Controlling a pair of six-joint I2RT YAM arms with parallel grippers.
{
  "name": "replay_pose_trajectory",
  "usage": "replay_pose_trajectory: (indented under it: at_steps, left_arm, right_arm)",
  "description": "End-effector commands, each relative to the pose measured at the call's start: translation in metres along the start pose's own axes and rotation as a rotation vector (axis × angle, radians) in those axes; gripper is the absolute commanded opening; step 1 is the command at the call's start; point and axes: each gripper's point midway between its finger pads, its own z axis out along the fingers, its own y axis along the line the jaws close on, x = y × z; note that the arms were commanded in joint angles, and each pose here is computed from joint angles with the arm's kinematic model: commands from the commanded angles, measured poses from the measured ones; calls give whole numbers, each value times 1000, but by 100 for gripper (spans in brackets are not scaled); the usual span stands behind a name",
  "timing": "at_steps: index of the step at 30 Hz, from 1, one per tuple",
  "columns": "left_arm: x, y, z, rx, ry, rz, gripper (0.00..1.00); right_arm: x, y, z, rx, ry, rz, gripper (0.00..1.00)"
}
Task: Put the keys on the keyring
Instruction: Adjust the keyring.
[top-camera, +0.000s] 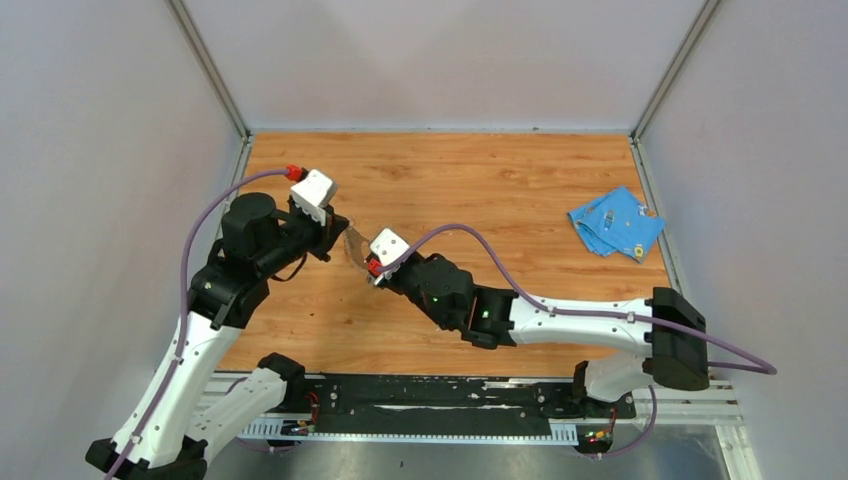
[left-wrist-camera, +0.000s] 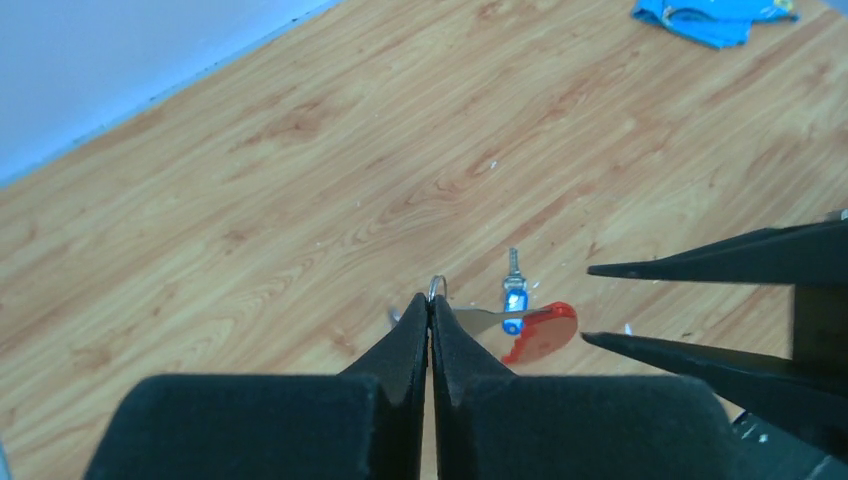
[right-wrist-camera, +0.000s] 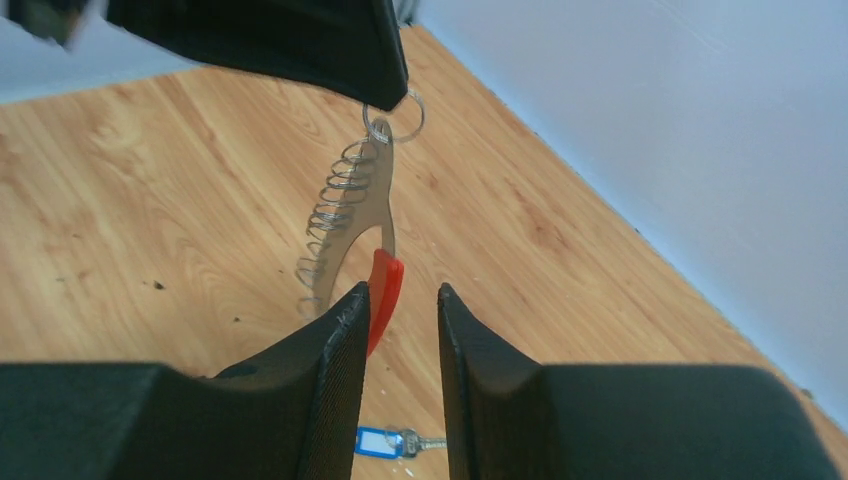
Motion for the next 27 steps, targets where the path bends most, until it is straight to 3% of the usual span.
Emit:
replay_pose_trajectory:
  at_steps: [1, 4, 6, 11, 17, 27]
  left_arm:
    - [11, -3, 3, 78, 42, 195, 0]
    - [14, -14, -1, 165, 62, 289, 0]
    - [14, -23, -5, 230, 59, 363, 0]
    - [12, -45, -20, 380, 50, 496, 0]
    - [15, -64, -36, 495, 31, 637, 0]
    - [18, -76, -37, 538, 7, 766, 0]
  right_arm:
    - [-44, 2, -15, -87, -90, 140, 40]
    - [-55, -4, -25, -127, -124, 209, 49]
    - [-57, -13, -30, -158, -140, 271, 50]
    - [-60, -17, -37, -383, -185, 425, 40]
    - [-59, 4, -53, -750, -154, 415, 43]
    - [-69, 18, -58, -890, -104, 355, 48]
